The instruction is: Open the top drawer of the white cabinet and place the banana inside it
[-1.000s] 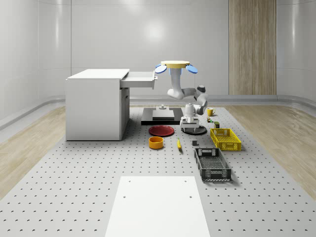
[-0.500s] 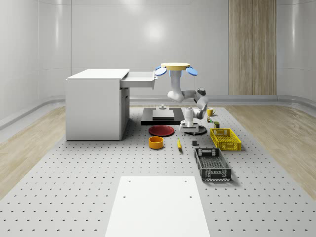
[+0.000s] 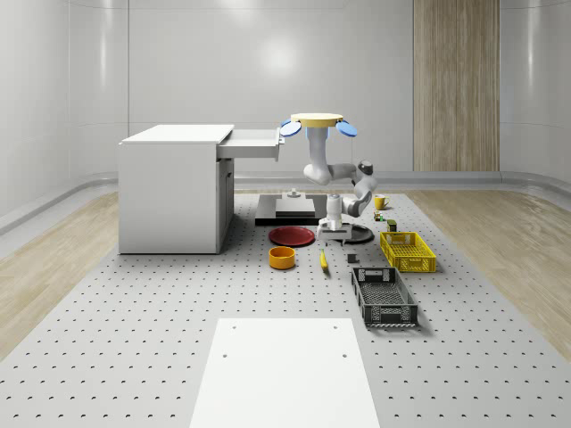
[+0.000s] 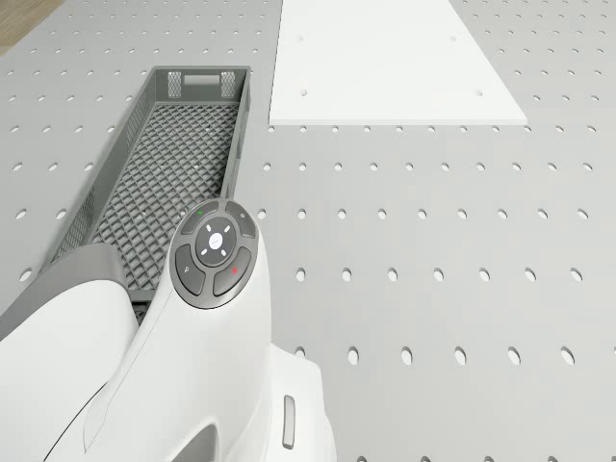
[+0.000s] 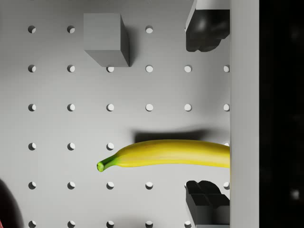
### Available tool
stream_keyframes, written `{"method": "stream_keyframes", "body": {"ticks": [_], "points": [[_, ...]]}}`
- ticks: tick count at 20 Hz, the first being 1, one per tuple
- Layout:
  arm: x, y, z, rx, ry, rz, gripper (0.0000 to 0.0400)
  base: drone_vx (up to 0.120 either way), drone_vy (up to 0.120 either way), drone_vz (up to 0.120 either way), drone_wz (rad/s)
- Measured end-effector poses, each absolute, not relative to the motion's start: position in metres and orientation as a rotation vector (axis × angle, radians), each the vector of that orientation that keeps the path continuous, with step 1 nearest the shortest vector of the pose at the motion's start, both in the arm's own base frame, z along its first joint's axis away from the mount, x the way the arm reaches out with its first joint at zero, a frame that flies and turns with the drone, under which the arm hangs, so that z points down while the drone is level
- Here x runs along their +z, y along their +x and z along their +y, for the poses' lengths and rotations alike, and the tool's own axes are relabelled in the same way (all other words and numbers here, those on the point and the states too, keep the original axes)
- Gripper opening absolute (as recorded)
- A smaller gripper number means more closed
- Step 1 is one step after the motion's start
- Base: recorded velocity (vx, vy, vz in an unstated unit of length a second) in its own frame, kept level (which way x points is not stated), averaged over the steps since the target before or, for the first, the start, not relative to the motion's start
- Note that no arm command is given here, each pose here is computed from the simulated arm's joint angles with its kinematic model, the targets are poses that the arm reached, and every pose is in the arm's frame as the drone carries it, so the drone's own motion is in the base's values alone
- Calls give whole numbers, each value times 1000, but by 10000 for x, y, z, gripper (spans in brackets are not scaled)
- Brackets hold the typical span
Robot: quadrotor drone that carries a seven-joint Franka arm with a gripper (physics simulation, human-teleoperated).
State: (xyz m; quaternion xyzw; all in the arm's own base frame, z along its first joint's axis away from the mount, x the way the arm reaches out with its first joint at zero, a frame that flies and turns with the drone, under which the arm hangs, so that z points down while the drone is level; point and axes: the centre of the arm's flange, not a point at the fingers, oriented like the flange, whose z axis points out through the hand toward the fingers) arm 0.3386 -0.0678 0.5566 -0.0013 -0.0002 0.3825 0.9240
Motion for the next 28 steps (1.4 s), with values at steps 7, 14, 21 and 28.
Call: {"method": "stream_keyframes", "body": {"ticks": [7,14,21,28], "points": [[5816,3386,-530,785,-3,-1,400,0,0,0,0],[6062,3386,-388,785,-2,-1,400,0,0,0,0],[6277,3387,-279,785,-2,-1,400,0,0,0,0],[6514,3386,-250,785,-2,-1,400,0,0,0,0]]}}
